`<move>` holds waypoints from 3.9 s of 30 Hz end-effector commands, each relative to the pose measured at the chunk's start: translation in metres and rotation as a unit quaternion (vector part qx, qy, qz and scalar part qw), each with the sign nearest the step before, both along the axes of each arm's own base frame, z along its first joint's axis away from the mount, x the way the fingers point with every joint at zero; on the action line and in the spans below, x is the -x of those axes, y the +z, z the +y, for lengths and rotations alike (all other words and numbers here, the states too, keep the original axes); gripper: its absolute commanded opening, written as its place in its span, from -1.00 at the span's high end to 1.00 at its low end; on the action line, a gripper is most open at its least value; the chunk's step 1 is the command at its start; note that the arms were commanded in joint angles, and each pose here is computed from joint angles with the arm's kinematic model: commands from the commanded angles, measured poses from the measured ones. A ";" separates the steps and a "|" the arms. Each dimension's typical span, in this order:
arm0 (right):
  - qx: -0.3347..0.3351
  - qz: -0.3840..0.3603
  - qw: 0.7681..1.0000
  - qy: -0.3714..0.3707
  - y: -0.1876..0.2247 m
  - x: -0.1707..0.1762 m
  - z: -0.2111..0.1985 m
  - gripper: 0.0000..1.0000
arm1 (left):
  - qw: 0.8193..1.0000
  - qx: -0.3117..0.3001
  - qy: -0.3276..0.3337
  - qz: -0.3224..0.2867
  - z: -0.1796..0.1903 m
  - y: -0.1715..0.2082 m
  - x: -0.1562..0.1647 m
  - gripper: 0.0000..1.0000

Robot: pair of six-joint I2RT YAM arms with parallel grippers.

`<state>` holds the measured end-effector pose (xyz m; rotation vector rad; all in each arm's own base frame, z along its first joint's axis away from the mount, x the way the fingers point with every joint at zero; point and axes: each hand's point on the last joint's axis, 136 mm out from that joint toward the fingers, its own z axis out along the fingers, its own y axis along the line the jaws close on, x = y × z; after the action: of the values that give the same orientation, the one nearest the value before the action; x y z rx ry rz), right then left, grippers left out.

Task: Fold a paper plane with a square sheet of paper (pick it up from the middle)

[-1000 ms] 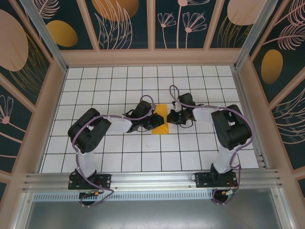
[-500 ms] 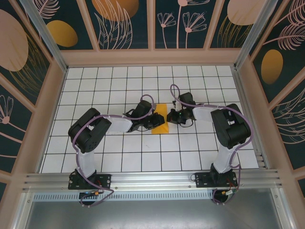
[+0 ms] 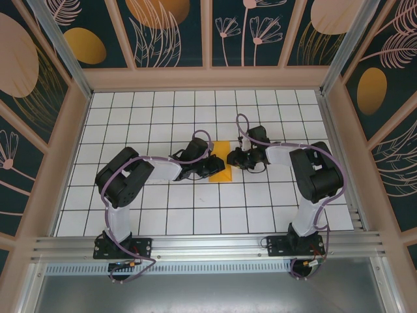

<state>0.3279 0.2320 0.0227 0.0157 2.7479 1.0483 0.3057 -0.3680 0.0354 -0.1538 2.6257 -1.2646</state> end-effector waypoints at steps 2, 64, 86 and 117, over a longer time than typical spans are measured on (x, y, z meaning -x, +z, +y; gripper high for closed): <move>0.005 0.019 1.000 -0.011 -0.010 0.008 -0.009 0.39 | 1.000 0.001 -0.007 -0.011 -0.009 0.004 -0.007 0.65; 0.077 -0.001 0.997 -0.032 -0.010 -0.049 -0.009 0.53 | 0.999 0.001 0.035 0.000 -0.004 0.008 -0.014 0.69; 0.070 0.009 0.997 -0.040 -0.014 -0.038 -0.011 0.53 | 0.996 -0.031 0.083 0.004 0.012 -0.004 -0.022 0.68; -0.018 -0.001 1.000 -0.020 0.045 0.001 -0.002 0.40 | 0.993 -0.032 0.114 0.011 0.024 -0.007 -0.018 0.67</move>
<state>0.3495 0.2301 0.0785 0.0299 2.6557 1.0360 0.3274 -0.3463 0.0207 -0.4335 2.5860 -1.0993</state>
